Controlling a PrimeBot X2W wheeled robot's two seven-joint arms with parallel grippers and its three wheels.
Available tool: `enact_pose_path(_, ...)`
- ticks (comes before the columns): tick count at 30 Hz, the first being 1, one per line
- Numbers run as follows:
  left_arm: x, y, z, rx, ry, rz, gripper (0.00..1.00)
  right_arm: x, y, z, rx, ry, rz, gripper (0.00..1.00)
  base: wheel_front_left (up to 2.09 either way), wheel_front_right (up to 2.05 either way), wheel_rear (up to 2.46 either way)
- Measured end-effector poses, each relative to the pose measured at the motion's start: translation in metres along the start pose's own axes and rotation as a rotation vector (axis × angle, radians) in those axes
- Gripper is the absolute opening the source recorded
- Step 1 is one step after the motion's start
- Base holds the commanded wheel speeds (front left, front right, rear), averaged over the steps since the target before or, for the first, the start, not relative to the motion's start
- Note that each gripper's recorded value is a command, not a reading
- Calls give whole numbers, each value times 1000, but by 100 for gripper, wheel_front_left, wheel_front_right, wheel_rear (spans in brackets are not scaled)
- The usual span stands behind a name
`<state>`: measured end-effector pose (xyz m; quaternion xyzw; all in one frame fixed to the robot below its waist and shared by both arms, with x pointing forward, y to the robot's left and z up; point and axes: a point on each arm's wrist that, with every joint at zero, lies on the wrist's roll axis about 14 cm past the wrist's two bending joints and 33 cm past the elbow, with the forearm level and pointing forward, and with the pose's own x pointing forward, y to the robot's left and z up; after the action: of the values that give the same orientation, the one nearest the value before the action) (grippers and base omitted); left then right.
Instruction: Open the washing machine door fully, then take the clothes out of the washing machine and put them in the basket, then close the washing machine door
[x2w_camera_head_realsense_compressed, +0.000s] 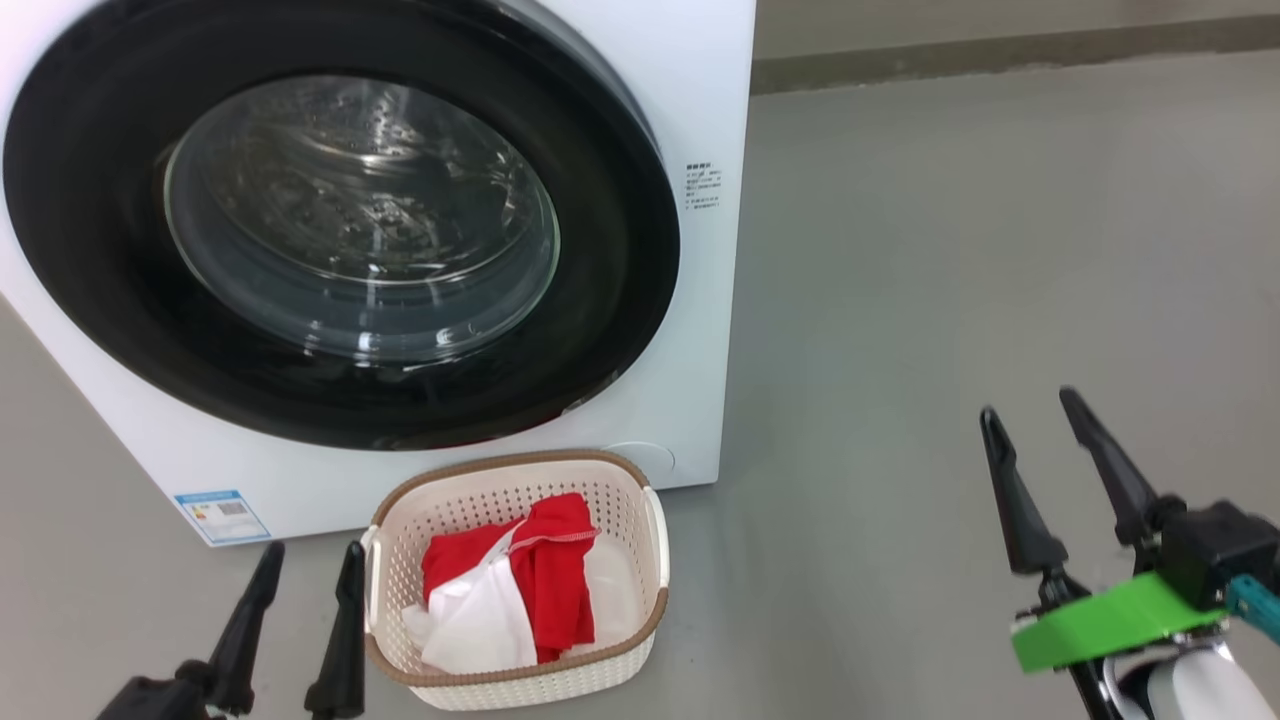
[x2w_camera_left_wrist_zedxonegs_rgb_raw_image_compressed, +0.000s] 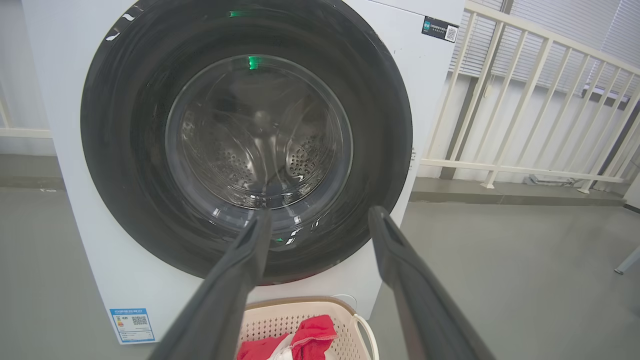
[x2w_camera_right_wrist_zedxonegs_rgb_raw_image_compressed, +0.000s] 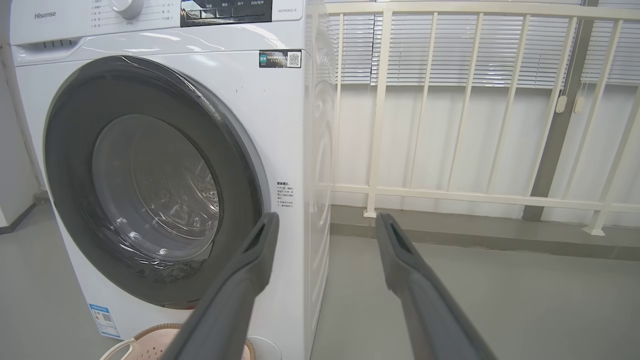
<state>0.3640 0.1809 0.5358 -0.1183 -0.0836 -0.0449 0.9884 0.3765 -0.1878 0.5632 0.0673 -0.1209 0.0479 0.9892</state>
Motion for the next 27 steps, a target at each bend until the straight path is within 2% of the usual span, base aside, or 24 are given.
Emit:
enact_pose_path(8, -11, 1, -3, 38, 17, -5, 100, -30, -12, -13, 16, 46, -55, 100, 0, 0, 0)
enact_pose_path(20, -18, 4, -8, 39, 33, 7, 100, -34, -17, -9, 37, 31, -79, 100, 0, 0, 0)
enact_pose_path(21, -18, 4, -8, 40, 34, 6, 0, -34, -16, -9, 37, 30, -79, 0, 0, 0, 0)
enact_pose_path(27, -32, 4, -39, 5, 131, 35, 0, -49, -14, -40, 74, 128, -104, 0, 0, 0, 0)
